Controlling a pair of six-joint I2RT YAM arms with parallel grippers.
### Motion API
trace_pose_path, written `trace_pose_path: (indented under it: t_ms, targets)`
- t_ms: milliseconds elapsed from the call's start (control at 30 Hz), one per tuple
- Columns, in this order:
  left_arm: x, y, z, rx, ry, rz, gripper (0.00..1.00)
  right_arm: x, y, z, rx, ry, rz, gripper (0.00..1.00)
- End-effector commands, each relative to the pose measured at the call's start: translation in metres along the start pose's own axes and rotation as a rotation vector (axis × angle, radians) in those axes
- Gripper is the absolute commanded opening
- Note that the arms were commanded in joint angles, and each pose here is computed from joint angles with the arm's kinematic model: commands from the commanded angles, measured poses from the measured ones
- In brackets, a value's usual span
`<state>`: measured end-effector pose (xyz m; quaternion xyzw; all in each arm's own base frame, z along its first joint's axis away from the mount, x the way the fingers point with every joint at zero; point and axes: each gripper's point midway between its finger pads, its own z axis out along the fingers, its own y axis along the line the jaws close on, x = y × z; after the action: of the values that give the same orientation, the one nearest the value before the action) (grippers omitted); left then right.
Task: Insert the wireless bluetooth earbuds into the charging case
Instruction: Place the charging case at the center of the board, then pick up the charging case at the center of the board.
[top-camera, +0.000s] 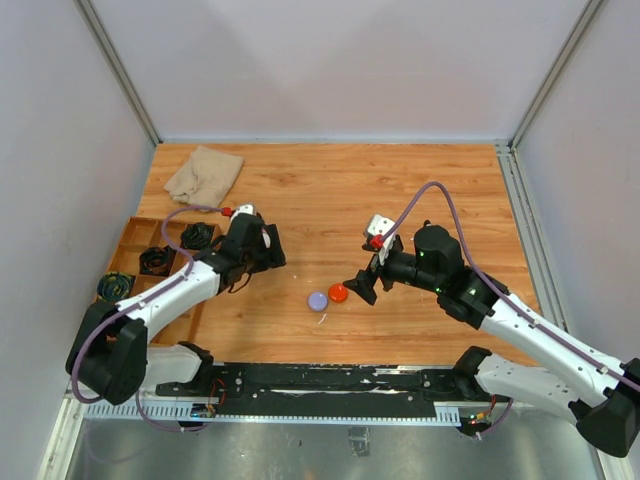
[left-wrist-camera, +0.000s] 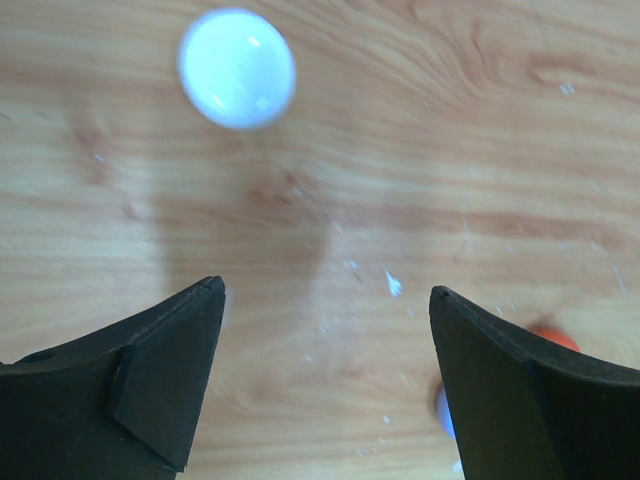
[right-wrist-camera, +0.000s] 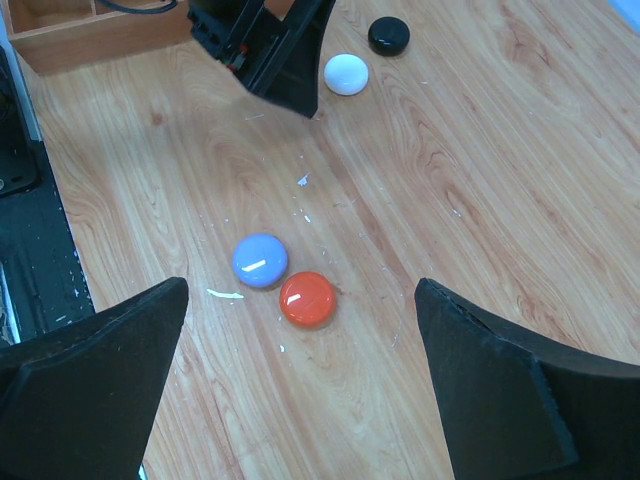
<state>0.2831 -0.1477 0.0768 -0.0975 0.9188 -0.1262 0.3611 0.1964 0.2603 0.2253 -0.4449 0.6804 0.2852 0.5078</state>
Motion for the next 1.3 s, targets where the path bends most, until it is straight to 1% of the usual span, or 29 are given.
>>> trace_pose_path:
  t_ms: [0,67,200,500,633,1133,1267]
  targets:
    - [-0.030,0.030,0.011,-0.134,-0.043,0.056,0.89,-0.007,0.000,-0.002,0.001,-0.034,0.006,0.98]
    - [-0.042,0.032,0.018,-0.150,-0.052,0.064,0.90,-0.008,0.001,-0.003,-0.001,-0.038,0.007,0.98]
    - [-0.053,0.038,0.036,-0.184,-0.032,0.071,0.89,-0.009,0.003,-0.003,-0.012,-0.044,0.008,0.98]
    - [-0.057,0.049,0.073,-0.232,0.019,0.087,0.88,-0.007,0.004,-0.001,-0.024,-0.040,0.010,0.99]
    - [-0.057,0.050,0.083,-0.231,0.037,0.078,0.86,-0.007,0.004,0.000,-0.023,-0.038,0.011,0.99]
    - [-0.046,0.053,0.107,-0.249,0.096,0.092,0.71,-0.008,0.005,-0.001,-0.026,-0.041,0.011,0.99]
    - [-0.036,0.048,0.107,-0.199,0.123,0.107,0.62,-0.008,0.004,-0.001,-0.021,-0.040,0.013,0.99]
